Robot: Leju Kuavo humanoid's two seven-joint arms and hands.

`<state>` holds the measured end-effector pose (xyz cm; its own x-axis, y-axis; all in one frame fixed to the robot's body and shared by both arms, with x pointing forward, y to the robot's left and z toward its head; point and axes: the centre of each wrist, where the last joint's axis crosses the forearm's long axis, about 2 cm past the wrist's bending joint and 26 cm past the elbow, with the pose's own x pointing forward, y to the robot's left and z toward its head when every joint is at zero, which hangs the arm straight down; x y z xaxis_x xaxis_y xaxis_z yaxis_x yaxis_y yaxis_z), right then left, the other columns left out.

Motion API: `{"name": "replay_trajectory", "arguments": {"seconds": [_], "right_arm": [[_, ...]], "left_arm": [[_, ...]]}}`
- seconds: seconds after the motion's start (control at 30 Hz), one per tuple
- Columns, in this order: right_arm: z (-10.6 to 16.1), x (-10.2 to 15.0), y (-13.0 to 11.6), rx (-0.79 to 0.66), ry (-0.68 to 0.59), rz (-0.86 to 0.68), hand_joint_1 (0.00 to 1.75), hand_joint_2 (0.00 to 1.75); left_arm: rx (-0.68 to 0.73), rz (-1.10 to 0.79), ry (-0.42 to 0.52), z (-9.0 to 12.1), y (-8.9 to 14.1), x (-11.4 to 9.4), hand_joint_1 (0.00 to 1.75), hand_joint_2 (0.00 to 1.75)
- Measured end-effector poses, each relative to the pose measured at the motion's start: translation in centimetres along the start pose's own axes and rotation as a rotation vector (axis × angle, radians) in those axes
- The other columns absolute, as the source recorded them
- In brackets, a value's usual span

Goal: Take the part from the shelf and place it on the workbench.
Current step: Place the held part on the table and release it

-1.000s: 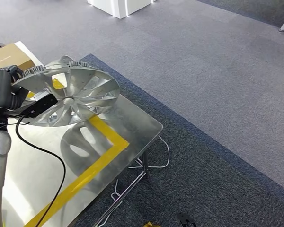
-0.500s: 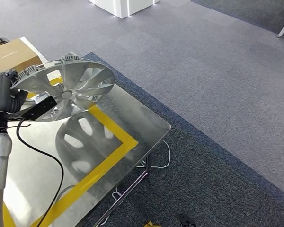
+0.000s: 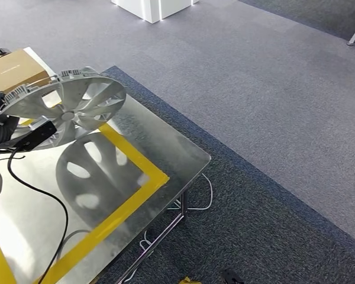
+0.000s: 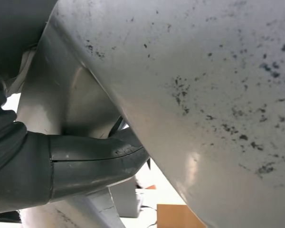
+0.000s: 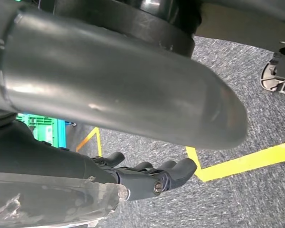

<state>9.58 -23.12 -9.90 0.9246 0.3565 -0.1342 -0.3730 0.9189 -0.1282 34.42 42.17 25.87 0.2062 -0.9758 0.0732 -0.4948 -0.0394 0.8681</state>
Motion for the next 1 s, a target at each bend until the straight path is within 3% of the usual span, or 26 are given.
{"name": "replay_trajectory", "arguments": {"seconds": [0.47, 1.0], "right_arm": [[0.0, -0.1, 0.0, 0.0, 0.001, 0.001, 0.0, 0.0], [0.0, 0.0, 0.0, -0.007, -0.001, 0.007, 0.0, 0.0]], "left_arm": [[-0.006, -0.025, 0.037, 0.1, -0.1, -1.5, 1.57, 1.75], [0.041, -0.236, 0.095, 1.6, 0.2, -5.9, 1.57, 1.75]]}}
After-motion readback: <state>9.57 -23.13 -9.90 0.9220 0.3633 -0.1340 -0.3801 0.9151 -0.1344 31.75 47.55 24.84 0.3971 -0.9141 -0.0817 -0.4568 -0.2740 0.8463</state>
